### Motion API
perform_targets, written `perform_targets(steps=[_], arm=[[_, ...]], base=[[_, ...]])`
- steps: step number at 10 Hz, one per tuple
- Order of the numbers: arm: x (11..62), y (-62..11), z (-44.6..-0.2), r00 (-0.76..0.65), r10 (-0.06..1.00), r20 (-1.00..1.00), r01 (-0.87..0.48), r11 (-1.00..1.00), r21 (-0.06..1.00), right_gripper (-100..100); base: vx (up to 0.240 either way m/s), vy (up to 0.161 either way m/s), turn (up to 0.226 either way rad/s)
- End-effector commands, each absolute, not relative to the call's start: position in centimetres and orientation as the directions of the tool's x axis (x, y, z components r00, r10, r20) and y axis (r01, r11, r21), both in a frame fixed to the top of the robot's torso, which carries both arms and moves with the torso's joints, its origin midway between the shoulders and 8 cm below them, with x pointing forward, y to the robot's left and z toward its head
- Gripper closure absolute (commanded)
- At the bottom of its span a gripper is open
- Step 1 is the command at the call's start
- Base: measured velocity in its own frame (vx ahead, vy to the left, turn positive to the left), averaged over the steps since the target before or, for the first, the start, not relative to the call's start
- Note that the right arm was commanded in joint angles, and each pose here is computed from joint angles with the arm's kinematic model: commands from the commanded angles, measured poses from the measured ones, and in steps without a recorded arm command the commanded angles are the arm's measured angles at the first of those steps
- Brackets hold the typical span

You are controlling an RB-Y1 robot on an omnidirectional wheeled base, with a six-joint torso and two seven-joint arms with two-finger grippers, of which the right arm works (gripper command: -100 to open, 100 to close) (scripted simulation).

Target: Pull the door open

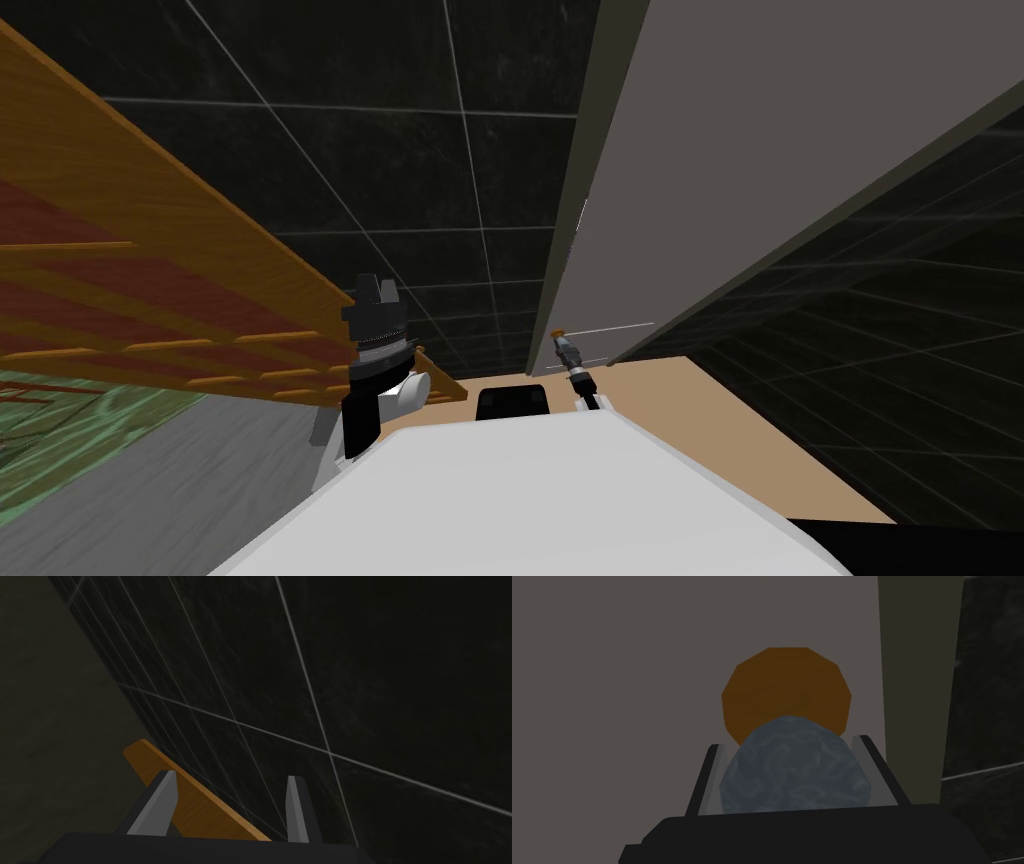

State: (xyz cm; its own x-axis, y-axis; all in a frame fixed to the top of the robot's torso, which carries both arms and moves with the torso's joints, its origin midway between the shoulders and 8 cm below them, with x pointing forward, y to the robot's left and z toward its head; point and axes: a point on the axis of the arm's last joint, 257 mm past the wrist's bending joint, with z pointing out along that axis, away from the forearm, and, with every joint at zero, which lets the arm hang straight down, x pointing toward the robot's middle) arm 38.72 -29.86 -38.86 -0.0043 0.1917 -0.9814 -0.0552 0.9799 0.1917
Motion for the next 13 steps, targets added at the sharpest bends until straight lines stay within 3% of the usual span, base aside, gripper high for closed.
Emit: perform_targets(steps=[1,13], arm=[[38.9,-30.3,-38.6,0.004,0.253,-0.968,-0.049,0.966,0.252,100],[39.6,-32.0,-37.7,0.041,0.576,-0.816,-0.03,0.817,0.576,100]], base=[[-0.074,-0.021,0.113],[-0.052,-0.017,0.076]])
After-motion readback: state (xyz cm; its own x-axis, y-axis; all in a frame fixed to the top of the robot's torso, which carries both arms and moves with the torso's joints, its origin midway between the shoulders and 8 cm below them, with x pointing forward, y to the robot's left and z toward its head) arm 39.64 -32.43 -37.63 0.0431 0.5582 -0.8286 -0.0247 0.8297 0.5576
